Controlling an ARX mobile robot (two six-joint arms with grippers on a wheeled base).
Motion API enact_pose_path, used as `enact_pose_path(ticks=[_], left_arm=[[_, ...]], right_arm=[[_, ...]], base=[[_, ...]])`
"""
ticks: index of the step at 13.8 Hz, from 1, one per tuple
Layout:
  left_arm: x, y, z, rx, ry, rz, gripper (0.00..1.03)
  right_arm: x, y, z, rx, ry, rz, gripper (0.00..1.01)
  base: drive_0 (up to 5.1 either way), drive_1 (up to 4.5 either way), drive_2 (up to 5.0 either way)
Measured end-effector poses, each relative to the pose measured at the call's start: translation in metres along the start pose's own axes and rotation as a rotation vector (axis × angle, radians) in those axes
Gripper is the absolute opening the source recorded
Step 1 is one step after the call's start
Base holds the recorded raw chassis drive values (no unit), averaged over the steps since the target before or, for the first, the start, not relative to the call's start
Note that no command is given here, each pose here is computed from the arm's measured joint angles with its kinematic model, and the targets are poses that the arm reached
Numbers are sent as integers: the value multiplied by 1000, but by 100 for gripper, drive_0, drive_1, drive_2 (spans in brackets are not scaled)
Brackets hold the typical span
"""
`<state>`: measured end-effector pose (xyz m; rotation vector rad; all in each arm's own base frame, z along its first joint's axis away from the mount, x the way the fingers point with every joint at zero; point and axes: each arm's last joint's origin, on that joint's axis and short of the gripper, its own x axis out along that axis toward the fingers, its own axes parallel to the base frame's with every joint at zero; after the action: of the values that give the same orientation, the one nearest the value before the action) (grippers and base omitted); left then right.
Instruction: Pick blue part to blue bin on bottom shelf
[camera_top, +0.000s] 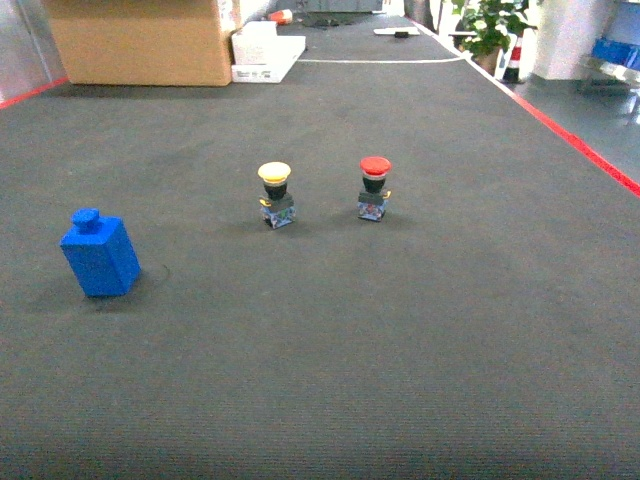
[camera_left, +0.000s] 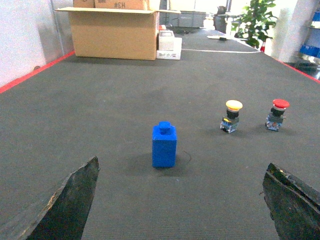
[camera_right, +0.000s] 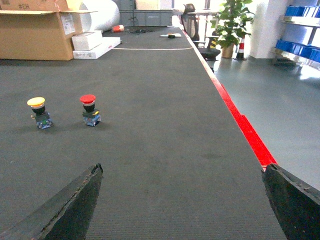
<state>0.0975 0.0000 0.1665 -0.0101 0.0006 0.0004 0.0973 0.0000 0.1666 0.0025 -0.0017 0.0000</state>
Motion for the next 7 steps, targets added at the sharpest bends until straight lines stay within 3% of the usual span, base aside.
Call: enact_pose_path(ticks=[2, 3, 5, 6, 7], left_arm=[[0, 0, -2, -7, 49, 3, 98], [5, -3, -2, -42, 218, 43, 98], [32, -8, -3, -44, 252, 19, 98], [50, -11, -1, -24, 240, 9, 98], [106, -15, 8, -20, 208, -15, 98]], right_arm=[[0, 0, 0, 0, 0, 0, 98], [0, 0, 0, 1, 0, -1, 98], [0, 0, 0, 0, 0, -1, 98], [0, 0, 0, 0, 0, 0, 98], [0, 0, 0, 0, 0, 0, 98]], base=[[0, 0, 0], [0, 0, 0], [0, 0, 0], [0, 0, 0], [0, 0, 0]])
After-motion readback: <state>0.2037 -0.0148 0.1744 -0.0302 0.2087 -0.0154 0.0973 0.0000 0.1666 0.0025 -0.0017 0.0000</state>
